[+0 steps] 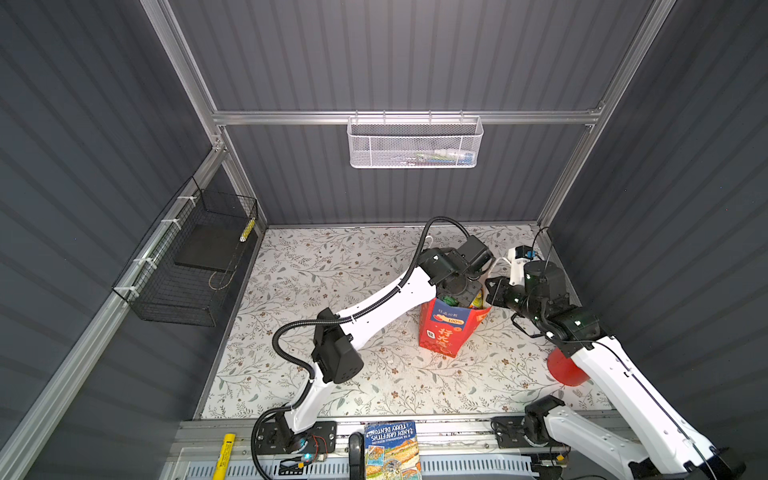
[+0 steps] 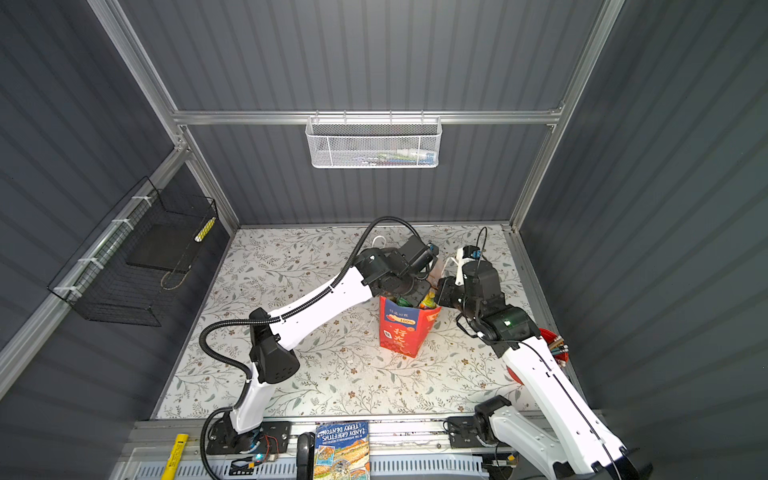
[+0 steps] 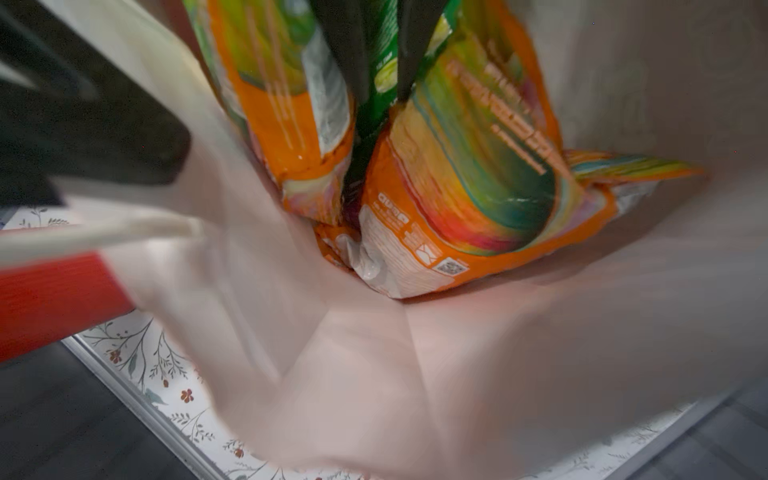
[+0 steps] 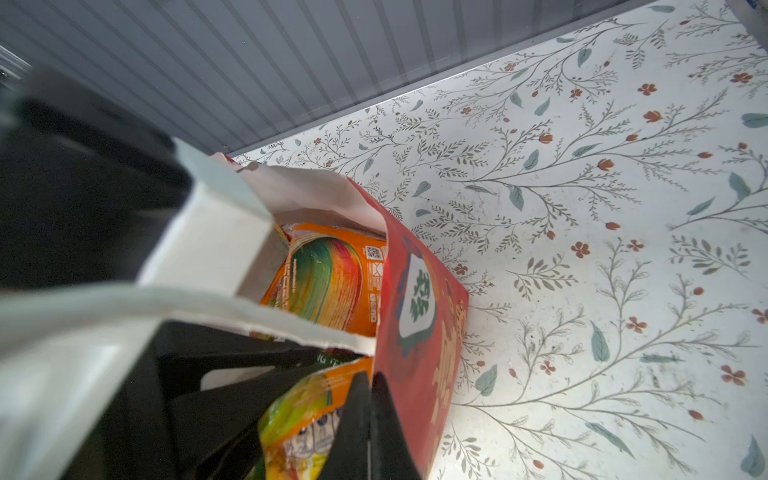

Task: Place the snacks into the paper bag
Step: 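Push the FOX'S Fruits packet down into the bag with the left gripper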

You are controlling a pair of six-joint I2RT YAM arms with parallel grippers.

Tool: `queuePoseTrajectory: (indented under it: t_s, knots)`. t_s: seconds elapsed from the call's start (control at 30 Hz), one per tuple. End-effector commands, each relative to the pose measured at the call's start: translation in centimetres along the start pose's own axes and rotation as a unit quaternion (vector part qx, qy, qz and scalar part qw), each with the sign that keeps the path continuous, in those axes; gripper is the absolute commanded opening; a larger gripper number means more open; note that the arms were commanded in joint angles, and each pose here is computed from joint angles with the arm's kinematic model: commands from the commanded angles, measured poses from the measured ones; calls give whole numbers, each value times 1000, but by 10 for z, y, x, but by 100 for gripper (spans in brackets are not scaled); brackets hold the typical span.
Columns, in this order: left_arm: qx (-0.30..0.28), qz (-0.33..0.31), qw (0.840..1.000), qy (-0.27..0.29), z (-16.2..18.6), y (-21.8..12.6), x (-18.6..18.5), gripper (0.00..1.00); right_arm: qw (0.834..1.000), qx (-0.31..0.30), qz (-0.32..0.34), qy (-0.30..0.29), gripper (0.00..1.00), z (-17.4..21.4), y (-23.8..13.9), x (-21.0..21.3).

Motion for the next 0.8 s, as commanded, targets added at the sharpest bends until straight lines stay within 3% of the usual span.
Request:
queuePoseTrajectory:
  t_s: [0.0, 0.13, 0.33, 0.4, 0.77]
  knots:
    - [55, -11, 998, 0, 21, 23, 1, 15, 999, -32, -8, -9, 0, -13, -5, 4]
    - [19, -25, 999, -19, 6, -1, 5, 17, 999, -33, -9, -9, 0, -13, -5, 4]
    - [-99, 65, 991, -65, -21, -83, -3, 26, 999, -34, -8, -9, 0, -13, -7, 4]
    - [-105, 89, 988, -68, -20, -94, -6, 30, 999, -37, -5, -10, 0, -14, -8, 3]
    - [-54, 119, 990, -61, -5, -74, -13, 43, 999, -41, -6, -11, 0, -15, -11, 3]
Point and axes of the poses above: each gripper's point midway between its finger pads, its own y axis out along the fingers, its own x axis along the line the jaws close on, z = x × y, the point moved 7 cm from there along -y, back along the fingers, and after that the axes turned 11 degrees about -y, right-handed, at the moved point
